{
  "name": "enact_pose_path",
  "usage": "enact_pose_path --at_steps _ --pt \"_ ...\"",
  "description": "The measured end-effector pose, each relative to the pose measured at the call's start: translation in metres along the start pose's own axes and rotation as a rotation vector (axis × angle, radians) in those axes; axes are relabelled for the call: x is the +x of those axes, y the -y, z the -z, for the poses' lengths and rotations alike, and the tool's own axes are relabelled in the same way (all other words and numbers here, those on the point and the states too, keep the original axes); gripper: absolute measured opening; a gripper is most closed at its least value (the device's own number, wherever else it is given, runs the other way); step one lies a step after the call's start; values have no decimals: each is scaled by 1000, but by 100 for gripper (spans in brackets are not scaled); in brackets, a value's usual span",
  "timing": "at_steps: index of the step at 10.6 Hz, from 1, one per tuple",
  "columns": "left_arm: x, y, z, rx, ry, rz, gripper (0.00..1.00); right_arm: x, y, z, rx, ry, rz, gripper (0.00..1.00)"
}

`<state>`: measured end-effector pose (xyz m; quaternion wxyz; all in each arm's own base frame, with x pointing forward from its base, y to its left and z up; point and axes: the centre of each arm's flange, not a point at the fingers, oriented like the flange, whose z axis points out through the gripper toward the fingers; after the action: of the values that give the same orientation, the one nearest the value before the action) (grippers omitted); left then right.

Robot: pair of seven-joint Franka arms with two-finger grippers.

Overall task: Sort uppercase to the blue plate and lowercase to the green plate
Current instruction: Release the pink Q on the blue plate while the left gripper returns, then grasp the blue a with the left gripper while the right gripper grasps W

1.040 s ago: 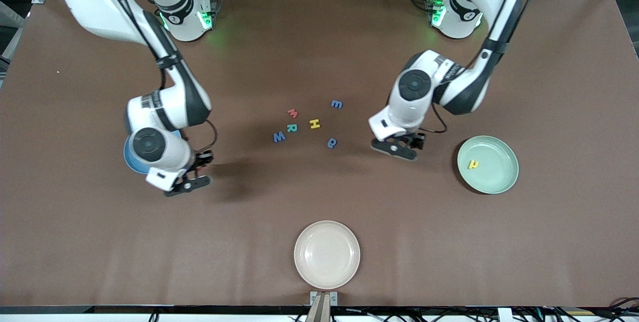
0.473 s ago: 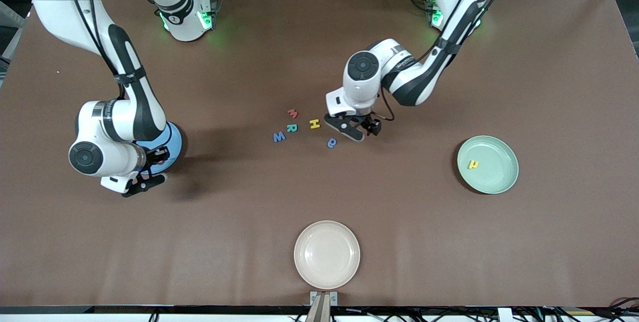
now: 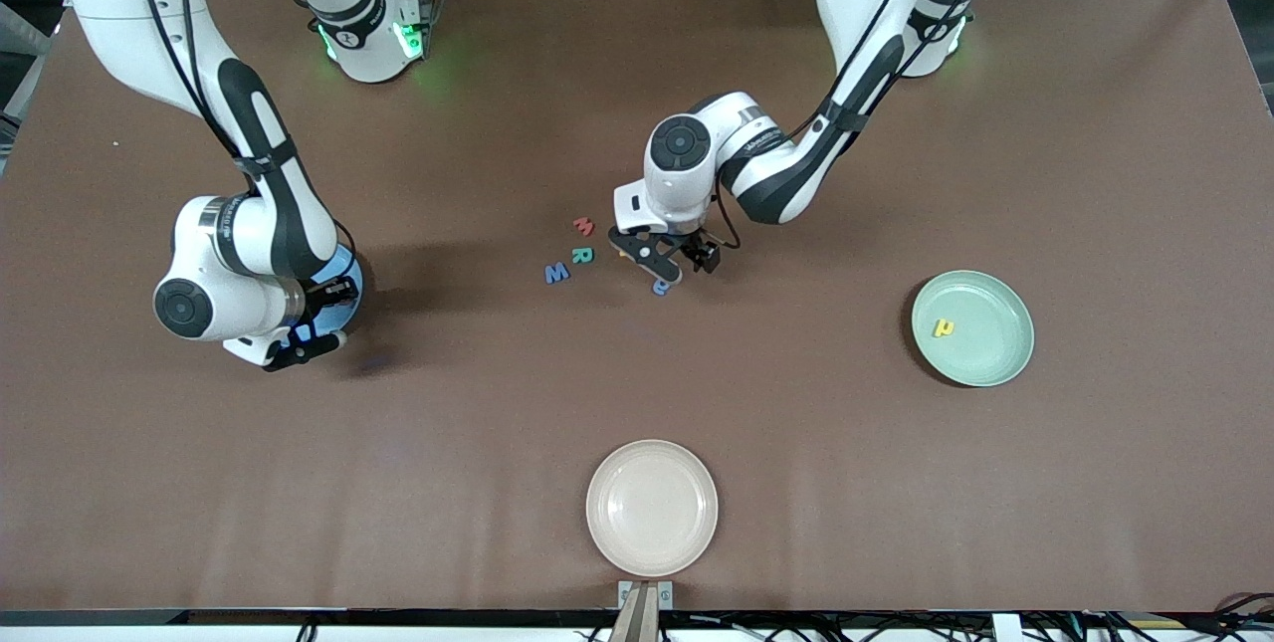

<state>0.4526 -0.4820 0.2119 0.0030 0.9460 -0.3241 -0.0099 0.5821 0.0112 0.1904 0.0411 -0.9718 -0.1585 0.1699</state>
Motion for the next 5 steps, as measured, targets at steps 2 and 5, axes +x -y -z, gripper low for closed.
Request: enact_pose_path --at_steps 2,5 --pt "11 9 -3 2 -10 16 100 2 1 8 0 -7 1 63" --pt "15 13 -14 4 -3 20 100 12 26 55 4 -20 -27 62"
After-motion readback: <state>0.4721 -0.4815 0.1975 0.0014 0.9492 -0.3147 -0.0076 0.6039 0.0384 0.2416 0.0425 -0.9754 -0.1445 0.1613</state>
